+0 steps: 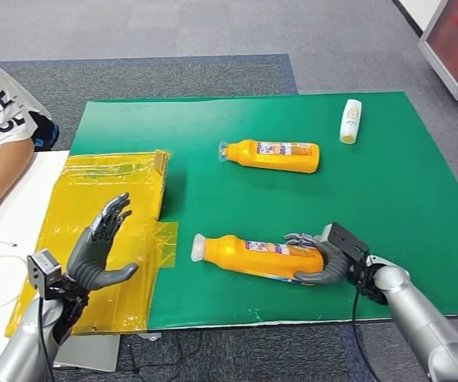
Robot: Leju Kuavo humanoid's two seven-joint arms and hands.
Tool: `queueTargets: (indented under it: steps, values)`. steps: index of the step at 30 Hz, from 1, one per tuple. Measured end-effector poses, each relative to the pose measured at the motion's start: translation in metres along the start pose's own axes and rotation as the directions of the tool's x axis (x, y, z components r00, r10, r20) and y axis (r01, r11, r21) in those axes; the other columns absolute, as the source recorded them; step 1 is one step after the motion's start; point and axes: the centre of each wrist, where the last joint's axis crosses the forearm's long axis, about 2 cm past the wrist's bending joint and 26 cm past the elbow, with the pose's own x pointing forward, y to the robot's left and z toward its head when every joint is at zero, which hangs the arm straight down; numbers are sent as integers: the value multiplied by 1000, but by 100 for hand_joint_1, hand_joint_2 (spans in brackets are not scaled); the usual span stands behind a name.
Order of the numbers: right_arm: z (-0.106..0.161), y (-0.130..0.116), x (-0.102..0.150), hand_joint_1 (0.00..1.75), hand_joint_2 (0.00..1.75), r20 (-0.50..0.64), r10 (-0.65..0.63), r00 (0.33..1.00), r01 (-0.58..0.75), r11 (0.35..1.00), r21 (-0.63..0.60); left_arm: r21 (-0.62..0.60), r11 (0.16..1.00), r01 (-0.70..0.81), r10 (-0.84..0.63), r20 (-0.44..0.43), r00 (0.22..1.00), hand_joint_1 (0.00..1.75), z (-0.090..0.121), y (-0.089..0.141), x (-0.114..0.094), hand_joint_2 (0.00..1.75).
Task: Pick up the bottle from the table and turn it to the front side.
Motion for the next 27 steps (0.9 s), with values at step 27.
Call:
queueTargets:
  steps: [27]
  values:
    - [-11, 42, 16, 175, 175, 322, -331, 887, 338, 940, 36, 25, 993, -112, 113, -52, 992, 0, 28, -13, -8, 175]
